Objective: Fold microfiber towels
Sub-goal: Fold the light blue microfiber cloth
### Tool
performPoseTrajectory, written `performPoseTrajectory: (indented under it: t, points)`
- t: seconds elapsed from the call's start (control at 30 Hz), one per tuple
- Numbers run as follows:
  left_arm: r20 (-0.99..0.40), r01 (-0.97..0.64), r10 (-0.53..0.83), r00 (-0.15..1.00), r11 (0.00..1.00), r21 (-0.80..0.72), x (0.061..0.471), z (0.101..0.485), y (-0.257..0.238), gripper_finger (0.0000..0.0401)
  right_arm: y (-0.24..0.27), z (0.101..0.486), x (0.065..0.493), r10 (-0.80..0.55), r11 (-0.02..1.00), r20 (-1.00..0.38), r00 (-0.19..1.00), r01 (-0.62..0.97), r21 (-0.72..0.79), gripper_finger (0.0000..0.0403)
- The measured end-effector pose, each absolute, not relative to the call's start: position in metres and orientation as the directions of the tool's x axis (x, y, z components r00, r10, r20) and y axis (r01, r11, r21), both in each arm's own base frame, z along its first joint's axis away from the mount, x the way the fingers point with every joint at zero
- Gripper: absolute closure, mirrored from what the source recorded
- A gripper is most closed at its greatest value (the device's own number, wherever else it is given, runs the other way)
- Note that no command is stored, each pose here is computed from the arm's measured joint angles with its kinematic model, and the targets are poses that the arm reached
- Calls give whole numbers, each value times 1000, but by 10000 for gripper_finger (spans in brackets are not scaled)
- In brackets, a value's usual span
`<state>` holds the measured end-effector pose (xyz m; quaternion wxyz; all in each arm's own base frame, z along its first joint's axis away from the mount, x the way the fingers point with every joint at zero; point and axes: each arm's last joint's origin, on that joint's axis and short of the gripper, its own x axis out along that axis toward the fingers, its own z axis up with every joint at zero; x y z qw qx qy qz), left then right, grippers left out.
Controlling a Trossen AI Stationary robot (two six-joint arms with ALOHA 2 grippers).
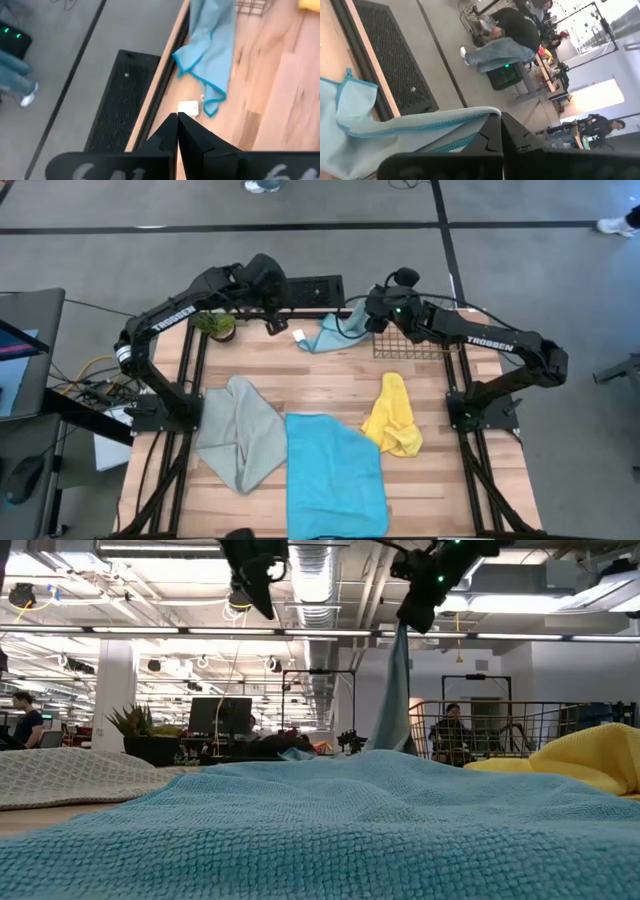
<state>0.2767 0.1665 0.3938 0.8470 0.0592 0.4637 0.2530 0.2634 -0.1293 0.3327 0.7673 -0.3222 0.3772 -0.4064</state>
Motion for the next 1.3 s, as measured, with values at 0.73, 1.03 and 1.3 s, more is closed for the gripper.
performPoseTrajectory:
  t: [0.73, 1.03, 1.3]
  points:
    - [-694, -47, 211, 688, 968, 248, 358, 342, 180, 401, -81, 395, 242, -810, 500, -236, 537, 423, -756, 400]
    - [-703, 27, 172, 690, 965, 262, 367, 341, 160, 354, -81, 397, 242, -811, 499, -232, 538, 427, -754, 400]
    - [-724, 12, 129, 678, 982, 186, 383, 322, 157, 288, -81, 397, 242, -811, 498, -229, 538, 430, -753, 400]
